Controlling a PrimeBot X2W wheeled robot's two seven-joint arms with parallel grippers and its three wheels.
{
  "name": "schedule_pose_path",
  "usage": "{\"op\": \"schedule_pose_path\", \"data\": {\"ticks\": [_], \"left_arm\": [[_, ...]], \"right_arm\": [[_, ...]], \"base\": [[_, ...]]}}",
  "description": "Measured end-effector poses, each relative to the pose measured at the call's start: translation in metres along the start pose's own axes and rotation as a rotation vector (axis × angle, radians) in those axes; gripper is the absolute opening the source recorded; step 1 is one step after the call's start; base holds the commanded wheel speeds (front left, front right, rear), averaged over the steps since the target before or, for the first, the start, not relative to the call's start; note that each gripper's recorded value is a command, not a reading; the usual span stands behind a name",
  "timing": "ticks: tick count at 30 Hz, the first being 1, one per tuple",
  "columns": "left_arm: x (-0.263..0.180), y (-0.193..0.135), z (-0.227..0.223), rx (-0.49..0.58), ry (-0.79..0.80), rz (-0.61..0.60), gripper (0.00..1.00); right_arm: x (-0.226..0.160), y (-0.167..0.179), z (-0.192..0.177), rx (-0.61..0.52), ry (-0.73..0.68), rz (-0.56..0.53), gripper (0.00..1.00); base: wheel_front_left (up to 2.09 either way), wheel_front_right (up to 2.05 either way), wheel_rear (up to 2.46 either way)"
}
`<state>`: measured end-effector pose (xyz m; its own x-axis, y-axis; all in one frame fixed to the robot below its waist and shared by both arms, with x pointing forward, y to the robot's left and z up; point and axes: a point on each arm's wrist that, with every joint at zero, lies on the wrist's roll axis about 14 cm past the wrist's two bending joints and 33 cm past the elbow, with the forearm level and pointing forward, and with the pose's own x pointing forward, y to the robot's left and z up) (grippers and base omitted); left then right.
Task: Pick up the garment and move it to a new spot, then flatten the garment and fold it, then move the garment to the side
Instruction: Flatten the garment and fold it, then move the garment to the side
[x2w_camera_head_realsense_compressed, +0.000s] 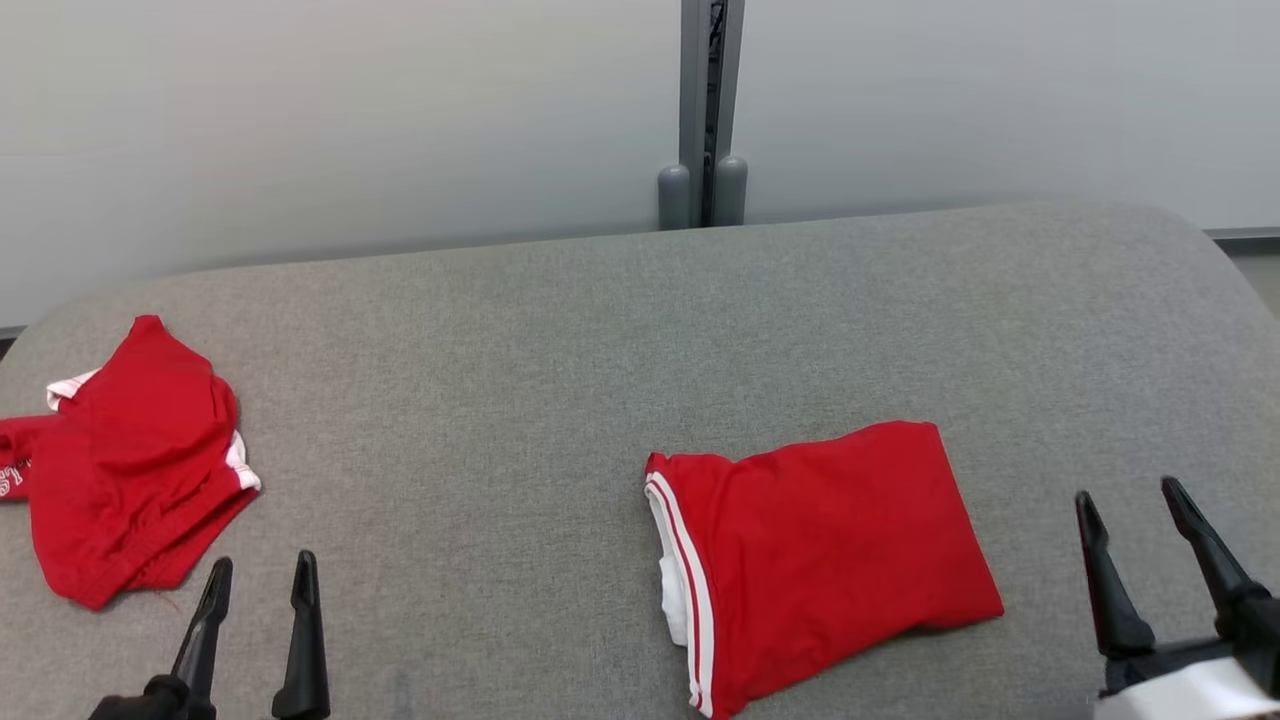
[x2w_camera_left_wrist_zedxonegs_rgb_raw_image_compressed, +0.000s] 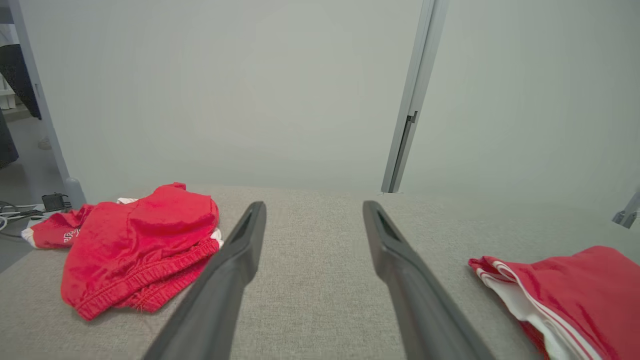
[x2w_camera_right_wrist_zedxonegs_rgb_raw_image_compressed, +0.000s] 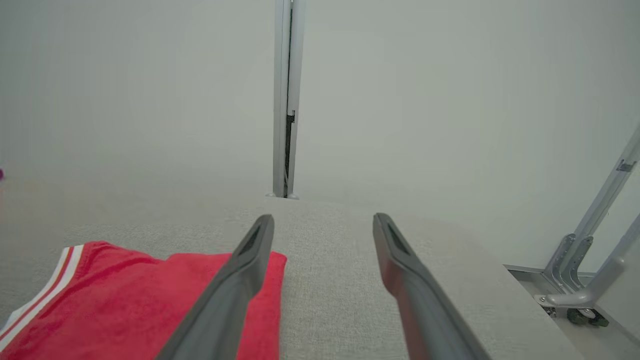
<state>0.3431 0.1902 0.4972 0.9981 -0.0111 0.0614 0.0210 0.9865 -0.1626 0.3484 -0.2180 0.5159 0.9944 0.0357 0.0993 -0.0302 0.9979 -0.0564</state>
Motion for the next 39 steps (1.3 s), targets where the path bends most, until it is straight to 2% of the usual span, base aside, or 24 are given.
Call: {"op": "schedule_pose_path", "data": {"ticks": [8, 13, 17, 20, 22, 23, 28, 30, 34, 36, 39], "left_arm": [[-0.014, 0.008, -0.003, -0.006, 0.012, 0.032, 1.0], [-0.016, 0.011, -0.003, -0.005, 0.013, 0.044, 1.0], [-0.015, 0.013, -0.007, -0.005, 0.026, 0.051, 1.0], [-0.011, 0.012, -0.012, -0.007, 0.043, 0.05, 1.0], [-0.006, 0.012, -0.014, -0.009, 0.047, 0.048, 1.0], [-0.004, 0.012, -0.014, -0.009, 0.048, 0.048, 1.0], [-0.002, 0.021, -0.02, 0.001, 0.064, 0.074, 1.0], [-0.001, 0.027, -0.022, 0.004, 0.073, 0.09, 1.0], [0.002, 0.033, -0.025, 0.009, 0.081, 0.106, 1.0], [0.004, 0.034, -0.027, 0.014, 0.087, 0.109, 1.0], [0.01, 0.033, -0.03, 0.019, 0.094, 0.102, 1.0]], "right_arm": [[-0.013, -0.004, -0.015, 0.034, 0.047, -0.026, 1.0], [-0.006, 0.013, -0.029, 0.144, 0.086, 0.008, 1.0], [0.018, 0.021, -0.044, 0.192, 0.237, 0.085, 1.0], [0.038, 0.02, -0.054, 0.158, 0.367, 0.141, 1.0], [0.047, 0.022, -0.066, 0.174, 0.453, 0.158, 1.0], [0.048, 0.022, -0.075, 0.15, 0.507, 0.175, 1.0], [0.05, 0.048, -0.11, 0.203, 0.691, 0.243, 1.0], [0.049, 0.06, -0.122, 0.243, 0.739, 0.26, 1.0], [0.046, 0.067, -0.147, 0.245, 0.835, 0.27, 1.0], [0.052, 0.072, -0.149, 0.265, 0.845, 0.277, 0.0], [0.064, 0.07, -0.147, 0.277, 0.818, 0.267, 0.0]], "base": [[0.0, 0.0, 0.0], [0.0, 0.0, 0.0], [0.0, 0.0, 0.0], [0.0, 0.0, 0.0], [0.0, 0.0, 0.0], [0.0, 0.0, 0.0], [0.0, 0.0, 0.0], [0.0, 0.0, 0.0], [0.0, 0.0, 0.0], [0.0, 0.0, 0.0], [0.0, 0.0, 0.0]]}}
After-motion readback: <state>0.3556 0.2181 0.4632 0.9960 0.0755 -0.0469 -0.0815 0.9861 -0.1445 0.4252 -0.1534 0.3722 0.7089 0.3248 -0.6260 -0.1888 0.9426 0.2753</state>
